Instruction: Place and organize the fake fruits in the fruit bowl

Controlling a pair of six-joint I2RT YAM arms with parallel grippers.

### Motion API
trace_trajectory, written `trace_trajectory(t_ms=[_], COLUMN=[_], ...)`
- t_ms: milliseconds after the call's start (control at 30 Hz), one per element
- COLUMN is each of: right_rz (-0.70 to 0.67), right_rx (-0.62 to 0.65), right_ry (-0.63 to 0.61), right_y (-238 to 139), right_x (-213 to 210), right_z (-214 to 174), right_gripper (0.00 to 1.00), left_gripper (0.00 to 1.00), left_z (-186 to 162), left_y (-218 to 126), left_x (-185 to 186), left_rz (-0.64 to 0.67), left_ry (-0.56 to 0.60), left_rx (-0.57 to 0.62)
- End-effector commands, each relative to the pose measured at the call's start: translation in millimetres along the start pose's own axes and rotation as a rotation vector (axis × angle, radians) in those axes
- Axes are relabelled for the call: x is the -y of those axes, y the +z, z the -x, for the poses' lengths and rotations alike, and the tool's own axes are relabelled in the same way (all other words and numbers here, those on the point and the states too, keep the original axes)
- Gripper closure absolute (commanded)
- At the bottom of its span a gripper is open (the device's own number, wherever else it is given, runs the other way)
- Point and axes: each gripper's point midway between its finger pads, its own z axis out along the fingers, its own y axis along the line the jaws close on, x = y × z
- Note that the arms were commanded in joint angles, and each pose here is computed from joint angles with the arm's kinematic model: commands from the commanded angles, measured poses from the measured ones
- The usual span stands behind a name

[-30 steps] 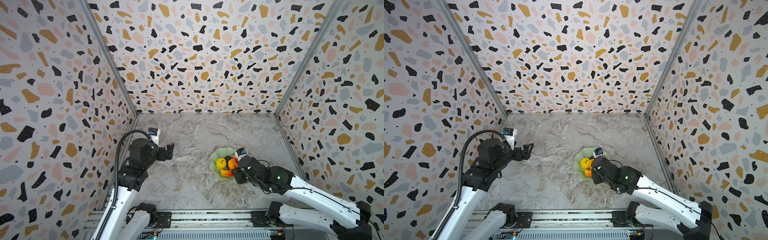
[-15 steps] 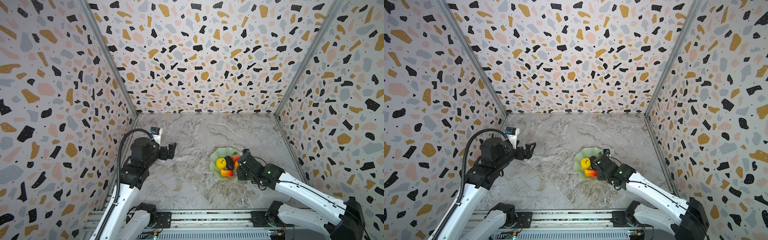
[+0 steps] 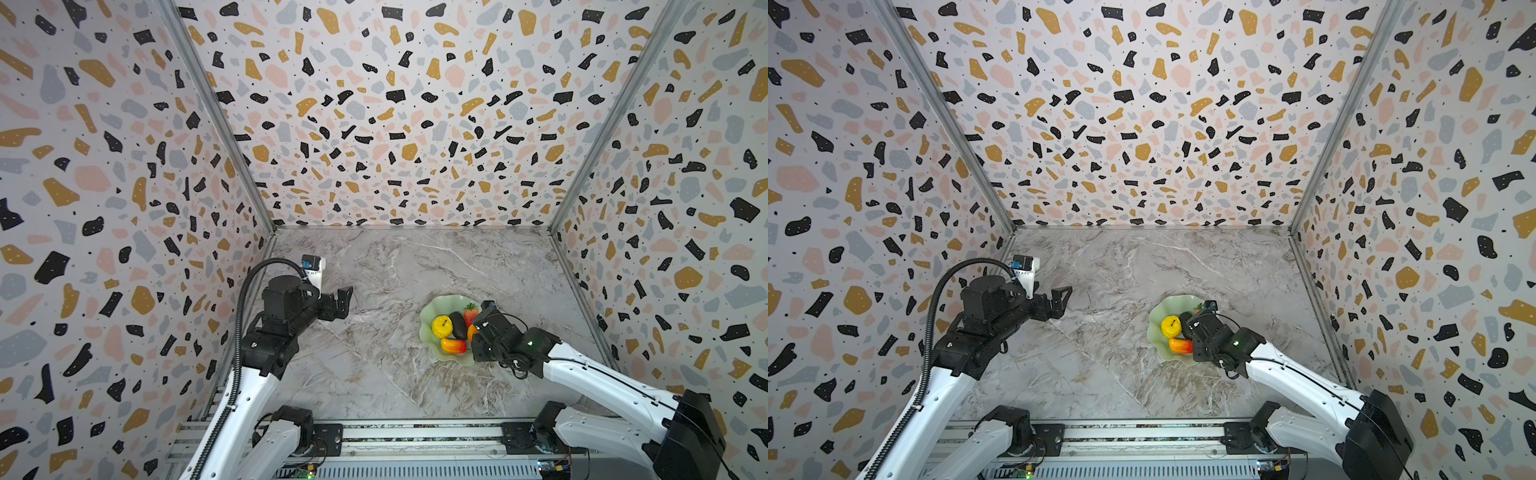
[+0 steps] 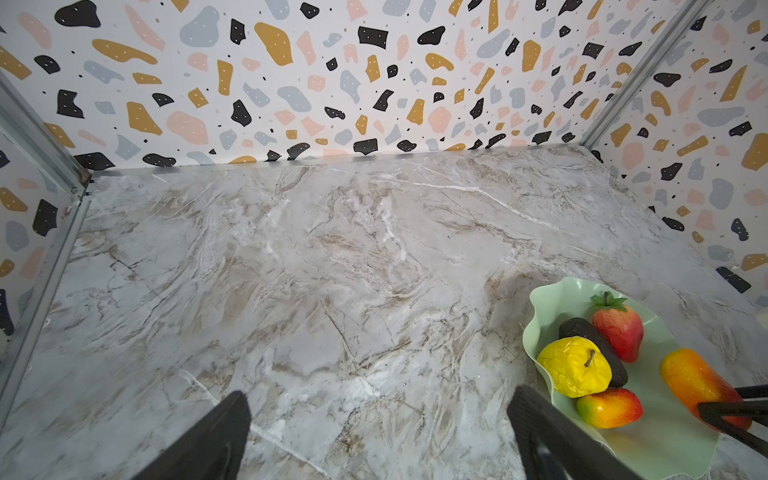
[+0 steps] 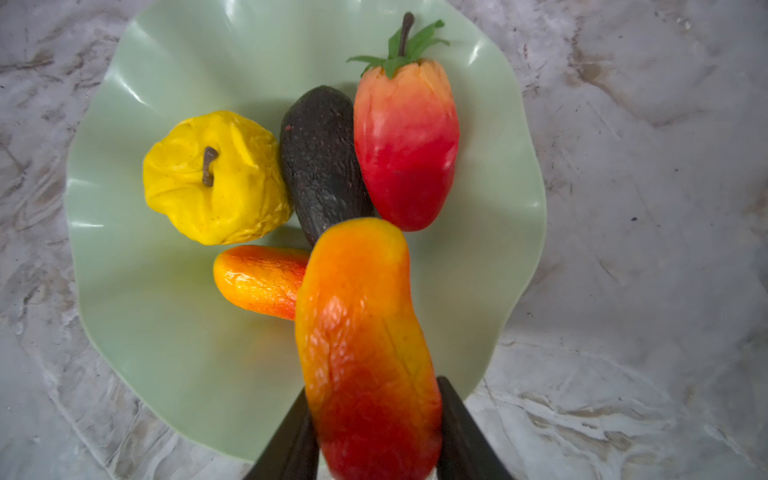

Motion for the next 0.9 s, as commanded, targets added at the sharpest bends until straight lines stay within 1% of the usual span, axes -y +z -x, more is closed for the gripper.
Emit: trace_trajectory(t_ms=[0,200,300,467,567,600,633,733,800,867], right_rz=[0.008,0.029,0.039,0.048,0.033,0.014,-0.001,-0.024,-0.019,-0.034], right_rx=[0.003,0.034,0.062,0.106,0.157,0.190,0.230,0.405,0.559,0.707], right_ry=[0.006,0.009,0.006,-0.012,-0.038,-0.051,-0.068,-0.124,-0.158,-0.168], right_y=[1.5,-5.2,-13.8,-29.0,-43.3,-50.1,-57.3,-85.1,-106.0,-122.0], right_x=[-0.4,-4.5,-7.4,-11.0,-9.6,-6.5,-4.4,-0.5,1.5,12.4], right_z=[0.1,8.7,18.3,33.4,48.1,56.2,65.1,103.2,134.1,162.0], right_gripper=[0.63,0.36,0.27,0.18,0.07,0.03,0.01,0.01,0.01,0.01], left_gripper=[0.01,0.01,0.00,0.00,0.00,0.00,0.00,0.01,0.00,0.00], left_z=[5.4,4.7,3.7,-0.2,-0.6,-0.7,0.0,3.8,9.5,15.2], left_y=[1.5,1.2,1.0,1.0,1.5,1.7,2.0,4.0,3.9,2.9], left_x=[2.4,2.0,1.4,0.8,-0.2,-0.5,-0.9,-5.8,-14.7,-26.9], left_rz=[-0.010,-0.008,-0.004,-0.002,0.003,0.005,0.007,0.033,0.084,0.152], left_ry=[0.010,0.012,0.011,0.010,0.010,0.010,0.011,0.004,-0.010,-0.037], left_rx=[0.028,0.023,0.021,0.013,0.012,0.012,0.015,0.036,0.069,0.120])
